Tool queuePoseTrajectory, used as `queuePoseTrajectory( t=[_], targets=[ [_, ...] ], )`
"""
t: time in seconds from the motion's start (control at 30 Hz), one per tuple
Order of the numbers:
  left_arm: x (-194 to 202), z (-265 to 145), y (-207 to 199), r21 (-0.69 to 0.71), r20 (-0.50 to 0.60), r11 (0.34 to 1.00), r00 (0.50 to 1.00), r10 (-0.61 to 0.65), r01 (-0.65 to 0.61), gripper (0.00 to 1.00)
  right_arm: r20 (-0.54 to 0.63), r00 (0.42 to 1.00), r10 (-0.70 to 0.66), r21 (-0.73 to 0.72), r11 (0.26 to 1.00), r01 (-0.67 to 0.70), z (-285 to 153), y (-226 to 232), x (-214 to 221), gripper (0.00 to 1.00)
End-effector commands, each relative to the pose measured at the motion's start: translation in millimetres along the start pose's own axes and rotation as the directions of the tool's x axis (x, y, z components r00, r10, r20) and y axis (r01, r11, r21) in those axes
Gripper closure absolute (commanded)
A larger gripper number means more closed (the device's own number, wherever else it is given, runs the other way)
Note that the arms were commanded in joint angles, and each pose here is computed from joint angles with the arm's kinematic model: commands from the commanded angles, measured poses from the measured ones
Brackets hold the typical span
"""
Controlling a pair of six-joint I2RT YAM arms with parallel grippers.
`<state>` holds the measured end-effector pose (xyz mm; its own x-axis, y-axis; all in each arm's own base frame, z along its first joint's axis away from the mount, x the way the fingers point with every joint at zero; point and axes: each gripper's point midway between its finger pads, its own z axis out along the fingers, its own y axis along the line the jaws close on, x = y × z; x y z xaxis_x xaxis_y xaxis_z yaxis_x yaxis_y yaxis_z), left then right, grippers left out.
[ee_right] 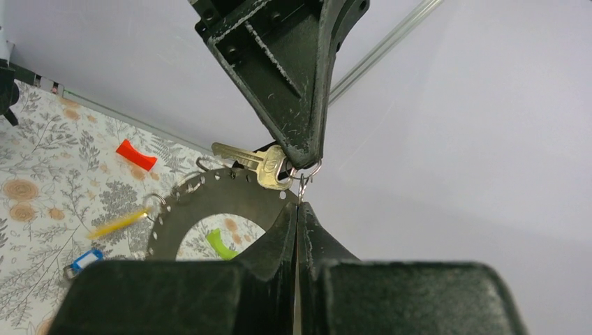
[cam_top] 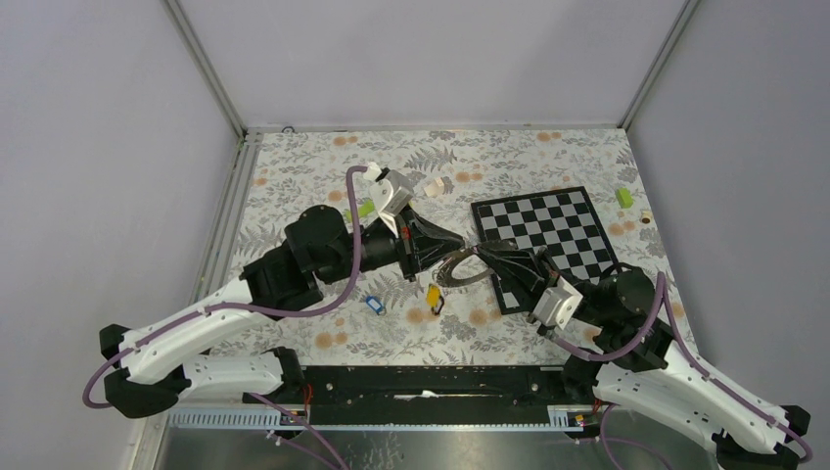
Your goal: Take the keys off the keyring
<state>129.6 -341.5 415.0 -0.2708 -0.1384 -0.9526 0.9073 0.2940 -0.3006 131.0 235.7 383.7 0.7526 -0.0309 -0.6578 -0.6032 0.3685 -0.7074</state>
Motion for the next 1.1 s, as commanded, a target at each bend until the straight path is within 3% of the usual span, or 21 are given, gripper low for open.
queuePoseTrajectory(
  t=[0.0,0.63,1.07],
  targets=[
    [-38,-9,9,-0.074,0.143,0.997,0.989,0.038,-0.028,1.00,0.147,0.989,-0.030,0.056,0.998,0.022,-4,-22,-44,1.00],
    [-31,-4,3,-0.039,0.100,0.999,0.995,0.001,0.002,1.00,0.188,0.982,0.007,0.068,0.997,-0.020,0,-22,-47,1.00],
    [-26,3,2,-0.027,0.064,1.000,0.998,-0.006,0.008,1.00,0.231,0.970,0.071,0.231,0.965,-0.125,-2,-48,-46,1.00]
  ],
)
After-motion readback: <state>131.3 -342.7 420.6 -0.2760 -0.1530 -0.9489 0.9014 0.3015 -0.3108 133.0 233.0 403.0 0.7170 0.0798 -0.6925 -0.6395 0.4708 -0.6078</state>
